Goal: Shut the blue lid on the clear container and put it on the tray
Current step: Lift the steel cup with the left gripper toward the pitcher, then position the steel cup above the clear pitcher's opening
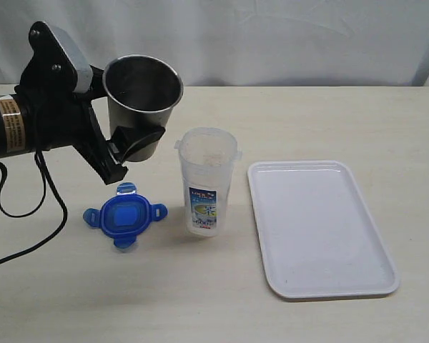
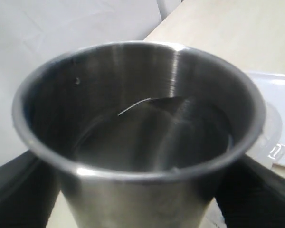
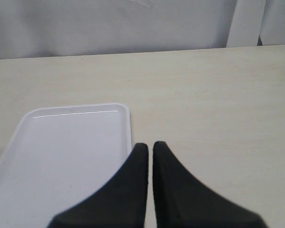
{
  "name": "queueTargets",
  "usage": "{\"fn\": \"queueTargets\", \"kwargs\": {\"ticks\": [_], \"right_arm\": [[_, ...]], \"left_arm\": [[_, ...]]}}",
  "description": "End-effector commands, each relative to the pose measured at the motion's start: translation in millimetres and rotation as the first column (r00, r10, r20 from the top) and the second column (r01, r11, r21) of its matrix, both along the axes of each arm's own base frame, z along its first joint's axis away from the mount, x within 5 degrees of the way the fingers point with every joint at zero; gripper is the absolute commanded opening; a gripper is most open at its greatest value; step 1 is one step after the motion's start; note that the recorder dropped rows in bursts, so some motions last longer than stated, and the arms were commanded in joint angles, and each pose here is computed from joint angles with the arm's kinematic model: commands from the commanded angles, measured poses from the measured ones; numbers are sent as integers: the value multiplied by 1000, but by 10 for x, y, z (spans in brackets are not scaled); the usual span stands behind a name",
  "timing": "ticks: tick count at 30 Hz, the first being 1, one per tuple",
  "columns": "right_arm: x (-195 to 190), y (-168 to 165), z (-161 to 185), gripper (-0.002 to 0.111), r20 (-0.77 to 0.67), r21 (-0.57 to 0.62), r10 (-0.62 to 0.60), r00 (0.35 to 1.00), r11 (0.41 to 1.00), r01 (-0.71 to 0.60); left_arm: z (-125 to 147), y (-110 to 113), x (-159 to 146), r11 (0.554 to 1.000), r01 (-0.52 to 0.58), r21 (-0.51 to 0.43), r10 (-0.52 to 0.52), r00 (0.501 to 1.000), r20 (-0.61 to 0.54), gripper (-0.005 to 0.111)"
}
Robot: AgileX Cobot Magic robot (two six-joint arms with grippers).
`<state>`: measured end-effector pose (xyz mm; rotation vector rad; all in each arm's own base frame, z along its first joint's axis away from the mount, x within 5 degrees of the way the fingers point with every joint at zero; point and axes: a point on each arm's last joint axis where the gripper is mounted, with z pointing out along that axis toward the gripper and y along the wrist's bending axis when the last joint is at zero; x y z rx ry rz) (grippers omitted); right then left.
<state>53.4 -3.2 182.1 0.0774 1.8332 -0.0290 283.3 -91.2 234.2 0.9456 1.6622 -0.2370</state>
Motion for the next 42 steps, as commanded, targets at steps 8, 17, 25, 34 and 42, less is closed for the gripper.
{"fn": "queueTargets", "kwargs": {"ticks": [8,17,25,34,42], "right_arm": [[-1,0,-1,4,5,-9,3,1000,1000,-3],[-1,0,-1,4,5,-9,3,1000,1000,-3],[-1,0,-1,4,5,-9,3,1000,1000,-3],[-1,0,-1,4,5,-9,3,1000,1000,-3],[-1,0,-1,4,5,-9,3,1000,1000,-3]], "left_arm": [[107,-51,42,966,-69,-251,49,995,-86,0],[1,-84,103,952,-61,-300,30,994,-107,0],[1,-84,103,975,-17,-221,11,1000,-29,0],[-33,-63,111,990,-19,-140,19,1000,-6,0],[-33,-63,112,997,5,-83,-1,999,45,0]]}}
